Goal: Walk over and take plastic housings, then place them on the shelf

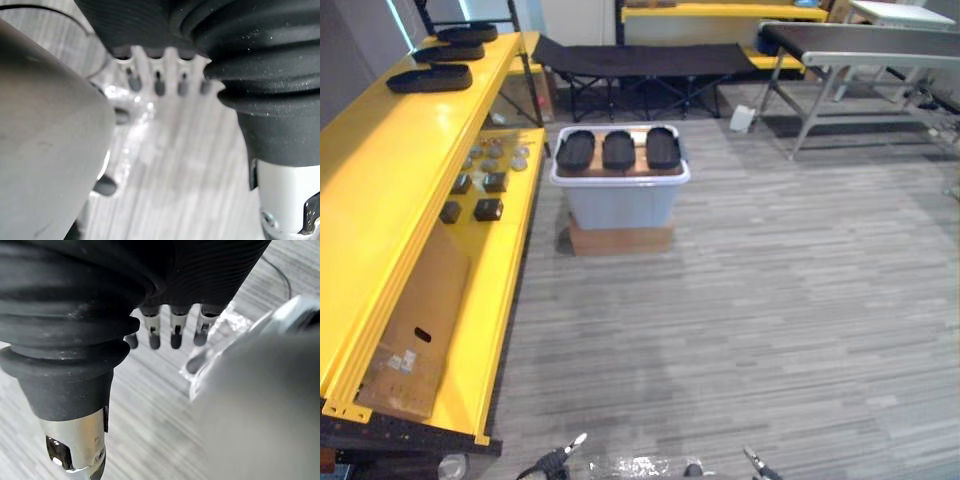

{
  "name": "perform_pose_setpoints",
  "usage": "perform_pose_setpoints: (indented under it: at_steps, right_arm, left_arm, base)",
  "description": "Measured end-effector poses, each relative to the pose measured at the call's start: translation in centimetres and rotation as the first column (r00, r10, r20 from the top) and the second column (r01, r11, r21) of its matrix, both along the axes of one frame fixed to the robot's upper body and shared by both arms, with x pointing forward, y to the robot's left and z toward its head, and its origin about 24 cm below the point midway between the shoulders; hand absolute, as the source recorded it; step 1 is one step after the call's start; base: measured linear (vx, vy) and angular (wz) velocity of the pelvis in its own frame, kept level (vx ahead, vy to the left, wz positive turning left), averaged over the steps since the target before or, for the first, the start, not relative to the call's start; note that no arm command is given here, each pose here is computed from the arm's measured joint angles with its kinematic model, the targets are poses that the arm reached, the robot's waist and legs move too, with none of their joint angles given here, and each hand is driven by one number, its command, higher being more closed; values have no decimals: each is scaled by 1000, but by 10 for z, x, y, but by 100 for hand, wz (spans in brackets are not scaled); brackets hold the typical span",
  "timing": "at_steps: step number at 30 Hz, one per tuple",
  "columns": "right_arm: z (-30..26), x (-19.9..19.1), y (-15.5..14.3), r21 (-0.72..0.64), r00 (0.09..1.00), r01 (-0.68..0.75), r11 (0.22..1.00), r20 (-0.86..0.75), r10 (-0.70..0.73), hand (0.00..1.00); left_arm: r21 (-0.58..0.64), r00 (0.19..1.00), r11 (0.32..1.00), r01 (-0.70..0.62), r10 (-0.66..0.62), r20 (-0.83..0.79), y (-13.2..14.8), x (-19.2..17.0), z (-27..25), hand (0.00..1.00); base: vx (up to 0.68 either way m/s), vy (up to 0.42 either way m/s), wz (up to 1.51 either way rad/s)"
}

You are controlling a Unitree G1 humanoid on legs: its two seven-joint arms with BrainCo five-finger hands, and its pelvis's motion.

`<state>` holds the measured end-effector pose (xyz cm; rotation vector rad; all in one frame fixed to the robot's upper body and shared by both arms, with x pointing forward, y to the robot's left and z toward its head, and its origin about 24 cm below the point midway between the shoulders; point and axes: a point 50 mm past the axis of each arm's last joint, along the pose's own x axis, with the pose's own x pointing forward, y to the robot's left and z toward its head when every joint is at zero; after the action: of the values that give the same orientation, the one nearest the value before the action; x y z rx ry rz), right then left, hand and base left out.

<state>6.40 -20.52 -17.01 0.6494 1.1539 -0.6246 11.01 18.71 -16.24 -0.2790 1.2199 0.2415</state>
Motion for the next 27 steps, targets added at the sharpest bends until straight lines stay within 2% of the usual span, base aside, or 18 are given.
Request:
perform_pose_setpoints:
  at_steps: [8,13,17,20,24,27]
  right_arm:
    - [-4,-28,7,-9,999,-18,1000,-33,18,0]
    - [-3,-31,0,-18,996,-79,997,-45,78,0]
    - [4,-8,-26,-94,986,-168,981,-13,167,0]
    - [6,5,-28,-105,983,-176,979,31,180,0]
    - [20,48,-34,-179,963,-176,968,172,207,0]
    - [22,55,-33,-191,955,-199,961,182,234,0]
  left_arm:
    - [13,1000,1000,27,-27,-4,5,-2,0,0]
    - [23,1000,1000,-2,2,-9,9,-8,0,0]
    - [0,996,999,-38,37,79,-1,15,6,0]
    - [-9,992,999,-47,47,115,-2,21,10,0]
    - [-33,982,998,-46,51,179,-12,31,14,0]
    - [-24,979,997,-67,70,192,-9,31,14,0]
  base:
    - [239,-12,5]
    - [481,-287,15]
    - [546,-352,7]
    - [500,-204,-22]
    - [449,-11,-38]
    - [394,131,-24]
